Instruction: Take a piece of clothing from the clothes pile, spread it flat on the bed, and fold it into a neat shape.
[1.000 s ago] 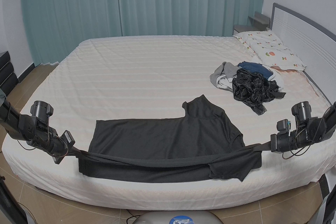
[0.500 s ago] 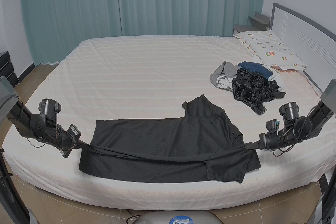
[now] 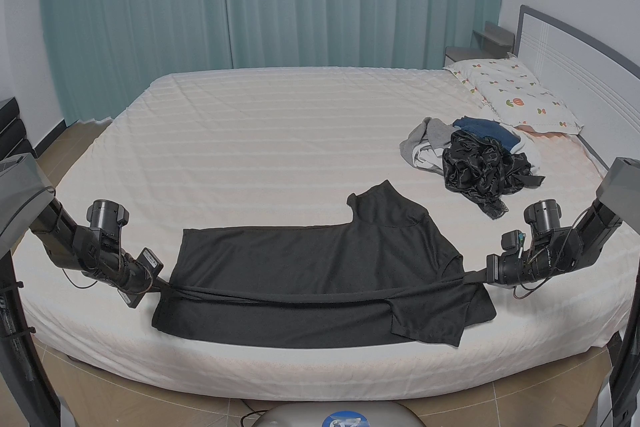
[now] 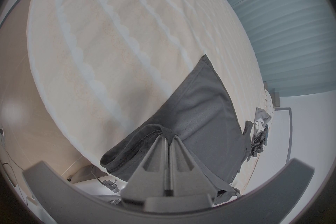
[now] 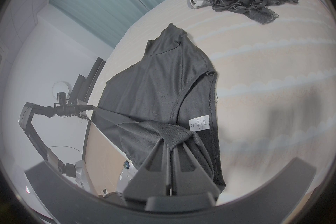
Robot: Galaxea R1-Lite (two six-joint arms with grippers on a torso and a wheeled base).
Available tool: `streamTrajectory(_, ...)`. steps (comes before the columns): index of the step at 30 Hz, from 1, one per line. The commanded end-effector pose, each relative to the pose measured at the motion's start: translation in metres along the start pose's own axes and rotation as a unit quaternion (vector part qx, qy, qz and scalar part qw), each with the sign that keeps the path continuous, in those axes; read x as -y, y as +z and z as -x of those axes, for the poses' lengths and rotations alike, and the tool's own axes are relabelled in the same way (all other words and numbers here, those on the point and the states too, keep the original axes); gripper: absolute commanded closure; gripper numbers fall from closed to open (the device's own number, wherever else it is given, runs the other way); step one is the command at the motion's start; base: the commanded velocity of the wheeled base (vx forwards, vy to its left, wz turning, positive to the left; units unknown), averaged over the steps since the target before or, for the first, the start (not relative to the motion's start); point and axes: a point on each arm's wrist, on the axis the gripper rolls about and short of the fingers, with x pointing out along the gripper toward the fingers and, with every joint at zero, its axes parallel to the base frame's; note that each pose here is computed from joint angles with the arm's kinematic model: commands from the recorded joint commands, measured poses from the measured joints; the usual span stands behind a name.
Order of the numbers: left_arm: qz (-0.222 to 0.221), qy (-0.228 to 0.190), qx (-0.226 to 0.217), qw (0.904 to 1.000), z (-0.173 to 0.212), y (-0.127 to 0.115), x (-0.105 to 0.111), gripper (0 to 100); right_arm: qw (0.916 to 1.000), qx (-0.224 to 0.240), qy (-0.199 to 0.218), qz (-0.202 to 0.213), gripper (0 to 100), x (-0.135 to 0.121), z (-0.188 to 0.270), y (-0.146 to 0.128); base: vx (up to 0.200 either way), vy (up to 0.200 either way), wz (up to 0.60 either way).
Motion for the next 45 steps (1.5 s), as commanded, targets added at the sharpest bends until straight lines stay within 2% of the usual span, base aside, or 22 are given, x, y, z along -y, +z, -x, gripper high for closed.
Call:
streamTrajectory(1,-0.004,0.013,0.001,0.9999,-0.006,-0.004,0.0,100,0.9999,0.002,0.0,-0.014,100,0.003,-0.01,-0.007,0.0,0.0,0.0)
streamTrajectory(4,-0.005,0.016,0.003,0.9999,-0.006,-0.005,0.001,100,0.9998,0.005,-0.005,-0.017,100,0.006,-0.014,-0.008,0.0,0.0,0.0)
streamTrajectory(5,-0.006,0.016,0.004,0.9998,-0.007,-0.005,0.002,0,0.9998,0.008,-0.011,-0.017,0,0.008,-0.017,-0.009,0.0,0.0,0.0)
streamTrajectory(10,-0.004,0.015,0.006,0.9999,-0.007,-0.006,0.001,0,0.9993,0.019,-0.011,-0.031,0,0.008,-0.019,-0.011,0.0,0.0,0.0)
streamTrajectory(15,0.017,0.001,0.01,0.9998,-0.005,-0.005,0.001,0,0.9949,0.079,0.009,-0.062,0,-0.002,-0.004,-0.006,0.0,0.0,0.0)
streamTrajectory(19,0.033,-0.013,0.001,0.9994,0.0,-0.002,-0.002,0,0.9846,0.13,0.039,-0.11,0,-0.02,0.014,0.0,0.0,0.0,0.0)
streamTrajectory(22,0.04,-0.027,-0.009,0.9988,0.008,-0.003,-0.005,0,0.981,0.123,0.046,-0.143,0,-0.027,0.013,-0.008,0.0,0.0,0.0)
streamTrajectory(25,0.044,-0.037,-0.02,0.9981,0.013,-0.004,-0.008,0,0.9822,0.112,0.037,-0.146,0,-0.028,0.009,-0.015,0.0,0.0,0.0)
streamTrajectory(28,0.049,-0.049,-0.023,0.9973,0.019,-0.003,-0.013,0,0.9842,0.096,0.008,-0.148,0,-0.031,0.002,-0.03,0.0,0.0,0.0)
streamTrajectory(33,0.042,-0.06,-0.012,0.9973,0.016,-0.007,-0.017,0,0.991,0.075,-0.01,-0.111,0,-0.032,0.002,-0.047,0.0,0.0,0.0)
streamTrajectory(38,0.04,-0.064,-0.006,0.9971,0.016,-0.008,-0.018,0,0.9931,0.063,-0.012,-0.098,0,-0.033,-0.002,-0.052,0.0,0.0,0.0)
streamTrajectory(42,0.04,-0.064,-0.006,0.9971,0.016,-0.008,-0.018,0,0.9934,0.067,-0.041,-0.083,0,-0.025,-0.012,-0.055,0.0,0.0,0.0)
streamTrajectory(45,0.039,-0.064,-0.006,0.9971,0.016,-0.008,-0.018,0,0.9934,0.07,-0.043,-0.08,0,-0.022,-0.017,-0.057,0.0,0.0,0.0)
